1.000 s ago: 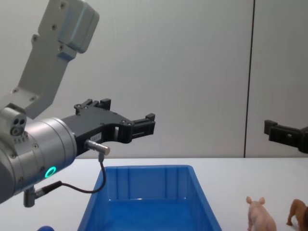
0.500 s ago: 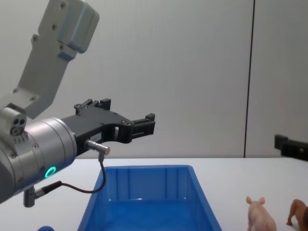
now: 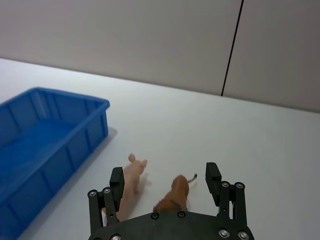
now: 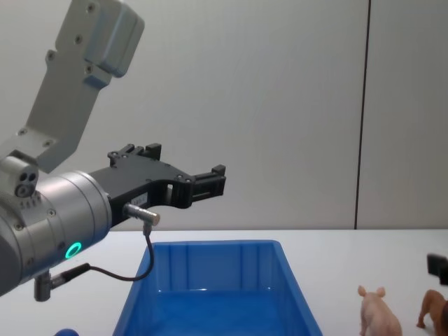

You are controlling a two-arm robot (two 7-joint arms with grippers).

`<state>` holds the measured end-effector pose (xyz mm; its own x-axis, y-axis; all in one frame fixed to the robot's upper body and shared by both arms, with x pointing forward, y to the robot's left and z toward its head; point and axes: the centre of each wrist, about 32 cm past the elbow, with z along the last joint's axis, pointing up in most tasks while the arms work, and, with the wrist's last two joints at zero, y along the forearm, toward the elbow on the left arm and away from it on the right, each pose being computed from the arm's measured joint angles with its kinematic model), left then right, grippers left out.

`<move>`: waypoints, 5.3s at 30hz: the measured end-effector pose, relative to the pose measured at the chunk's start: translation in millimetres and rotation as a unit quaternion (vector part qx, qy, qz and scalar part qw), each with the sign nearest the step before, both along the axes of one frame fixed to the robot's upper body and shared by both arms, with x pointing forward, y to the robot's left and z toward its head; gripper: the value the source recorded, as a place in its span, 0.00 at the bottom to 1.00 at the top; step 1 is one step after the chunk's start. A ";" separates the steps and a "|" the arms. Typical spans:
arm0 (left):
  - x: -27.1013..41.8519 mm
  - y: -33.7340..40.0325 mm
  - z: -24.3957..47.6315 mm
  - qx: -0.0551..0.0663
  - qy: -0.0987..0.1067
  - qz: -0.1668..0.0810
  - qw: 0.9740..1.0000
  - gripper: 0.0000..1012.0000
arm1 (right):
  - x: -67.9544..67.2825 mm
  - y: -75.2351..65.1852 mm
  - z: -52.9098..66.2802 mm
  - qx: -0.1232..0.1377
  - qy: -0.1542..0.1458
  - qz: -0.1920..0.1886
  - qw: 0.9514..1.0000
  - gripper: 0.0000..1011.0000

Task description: Pick up the two dolls from the table and place them into the box.

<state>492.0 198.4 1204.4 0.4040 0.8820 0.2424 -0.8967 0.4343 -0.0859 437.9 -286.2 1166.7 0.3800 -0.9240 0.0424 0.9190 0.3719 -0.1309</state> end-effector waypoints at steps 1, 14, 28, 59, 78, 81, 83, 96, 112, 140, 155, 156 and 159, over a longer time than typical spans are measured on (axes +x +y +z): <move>0.0 0.0 0.0 0.000 0.000 0.000 1.000 0.99 | 0.3 -2.8 -2.1 -0.002 0.008 0.000 1.000 0.99; 0.0 0.0 0.0 0.000 0.000 0.000 1.000 0.99 | 9.0 -16.7 -18.1 -0.005 0.064 0.012 0.998 0.99; 0.0 0.0 0.0 0.000 0.000 0.000 1.000 0.99 | 23.6 -15.0 -31.9 0.002 0.094 0.025 0.995 0.77; 0.0 0.0 0.0 0.000 0.000 0.000 1.000 0.99 | 47.6 1.8 12.1 -0.007 -0.005 0.075 0.997 0.43; 0.0 0.0 0.0 0.000 0.000 0.000 1.000 0.99 | 83.5 52.6 34.3 0.023 0.005 0.193 0.981 0.43; 0.0 0.0 0.0 0.000 0.000 0.000 1.000 0.99 | 89.5 63.7 32.7 0.029 0.018 0.211 0.977 0.43; 0.0 0.0 0.0 0.000 0.000 0.000 1.000 0.99 | 91.4 67.8 32.3 0.031 0.022 0.218 0.975 0.46; 0.0 0.0 0.0 0.000 0.000 0.000 1.000 0.99 | 99.4 81.1 26.1 0.043 0.044 0.237 0.970 0.82; 0.0 0.0 0.0 0.000 0.000 0.000 1.000 0.99 | 83.1 50.7 22.8 0.046 0.029 0.181 0.982 0.99; 0.0 0.0 0.0 0.000 0.000 0.000 1.000 0.99 | 47.0 20.2 -10.7 0.020 0.106 0.091 0.990 0.99; 0.0 0.0 0.0 0.000 0.000 0.000 1.000 0.99 | 52.4 29.1 -30.2 0.021 0.139 0.074 0.987 0.88; 0.0 0.0 0.0 0.000 0.000 0.000 1.000 0.99 | 53.8 30.3 -31.6 0.023 0.141 0.073 0.987 0.83; 0.0 0.0 0.0 0.000 0.000 0.000 1.000 0.99 | 56.3 32.7 -33.9 0.026 0.144 0.070 0.987 0.75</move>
<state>492.0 198.4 1204.4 0.4040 0.8821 0.2424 -0.8967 0.4343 -0.0860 494.2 -253.5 1132.8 0.4935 -0.8596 -0.1323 0.7858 0.5059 -0.3558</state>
